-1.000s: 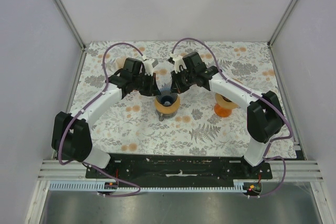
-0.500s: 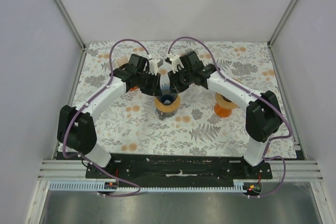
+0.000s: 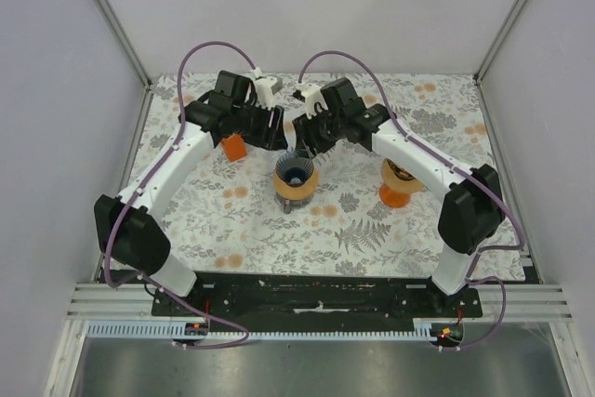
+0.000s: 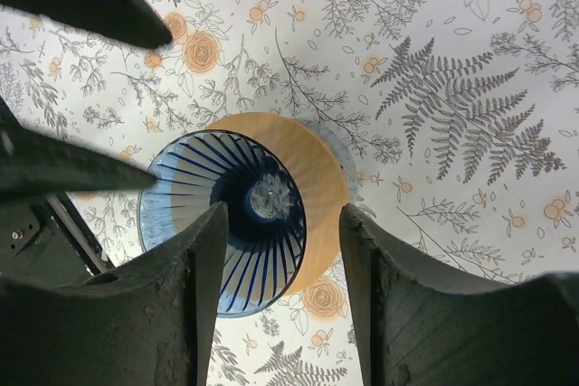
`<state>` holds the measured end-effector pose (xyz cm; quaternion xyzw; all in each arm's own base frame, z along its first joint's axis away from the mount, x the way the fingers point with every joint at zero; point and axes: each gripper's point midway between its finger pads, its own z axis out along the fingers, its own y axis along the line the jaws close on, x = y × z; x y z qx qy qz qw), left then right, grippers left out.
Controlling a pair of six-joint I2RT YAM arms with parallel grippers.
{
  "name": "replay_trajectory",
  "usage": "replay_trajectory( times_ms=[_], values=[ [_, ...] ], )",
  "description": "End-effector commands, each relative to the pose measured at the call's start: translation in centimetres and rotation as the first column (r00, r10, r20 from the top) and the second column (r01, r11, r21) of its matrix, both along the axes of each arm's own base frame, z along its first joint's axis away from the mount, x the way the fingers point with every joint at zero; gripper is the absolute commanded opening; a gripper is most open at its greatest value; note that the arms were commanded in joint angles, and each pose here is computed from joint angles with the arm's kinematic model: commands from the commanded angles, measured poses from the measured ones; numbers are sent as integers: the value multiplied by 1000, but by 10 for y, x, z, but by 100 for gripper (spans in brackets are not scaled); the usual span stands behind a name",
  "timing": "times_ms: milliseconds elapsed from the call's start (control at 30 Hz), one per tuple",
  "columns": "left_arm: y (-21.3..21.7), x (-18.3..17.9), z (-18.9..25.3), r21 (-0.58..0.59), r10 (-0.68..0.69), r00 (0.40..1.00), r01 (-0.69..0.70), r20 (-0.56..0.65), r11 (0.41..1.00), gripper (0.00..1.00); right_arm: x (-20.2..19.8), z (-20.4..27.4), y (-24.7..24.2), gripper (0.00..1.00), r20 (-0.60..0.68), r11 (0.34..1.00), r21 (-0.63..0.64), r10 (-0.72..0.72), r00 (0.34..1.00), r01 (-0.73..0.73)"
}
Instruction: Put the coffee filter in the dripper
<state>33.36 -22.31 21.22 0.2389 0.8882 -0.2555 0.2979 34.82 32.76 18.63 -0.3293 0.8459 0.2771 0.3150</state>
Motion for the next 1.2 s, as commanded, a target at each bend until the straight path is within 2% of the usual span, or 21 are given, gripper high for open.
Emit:
replay_trajectory(
  times_ms=[0,100,200,300,400,533,633,733,767,900,967,1000,1167],
  values=[
    [41,31,56,-6,137,973,-138,187,990,63,6,54,-11,60,103,998,60,-31,994,24],
    [89,65,67,-21,336,906,-342,257,939,68,6,62,-21,61,130,997,58,-59,990,51],
    [148,97,59,-38,539,796,-551,275,834,73,5,65,-28,62,142,996,54,-72,987,65],
    [191,120,36,-33,654,712,-669,256,742,80,2,59,-32,63,134,997,41,-75,988,70],
    [204,132,2,23,677,708,-694,201,720,82,1,54,-35,63,128,997,28,-76,989,73],
    [195,140,-32,60,651,751,-659,114,750,82,0,52,-37,63,127,997,22,-75,989,73],
    [193,144,-54,89,646,760,-650,68,755,81,0,52,-36,64,128,997,22,-73,989,71],
    [197,144,-71,136,642,765,-642,48,755,75,-2,52,-37,63,124,997,22,-69,990,67],
    [197,142,-76,146,638,769,-636,40,758,68,-3,51,-37,63,122,998,19,-69,990,67],
    [189,134,-74,123,607,794,-605,22,787,23,-3,51,-38,64,123,997,15,-73,990,72],
    [184,130,-63,92,588,808,-588,35,804,7,-3,53,-37,63,124,998,21,-69,990,67],
    [181,130,-57,74,573,818,-575,48,815,3,-3,55,-37,63,124,998,24,-68,990,66],
    [167,113,-14,32,444,879,-456,177,890,2,-6,72,-30,63,140,997,67,-40,989,31]
  ],
)
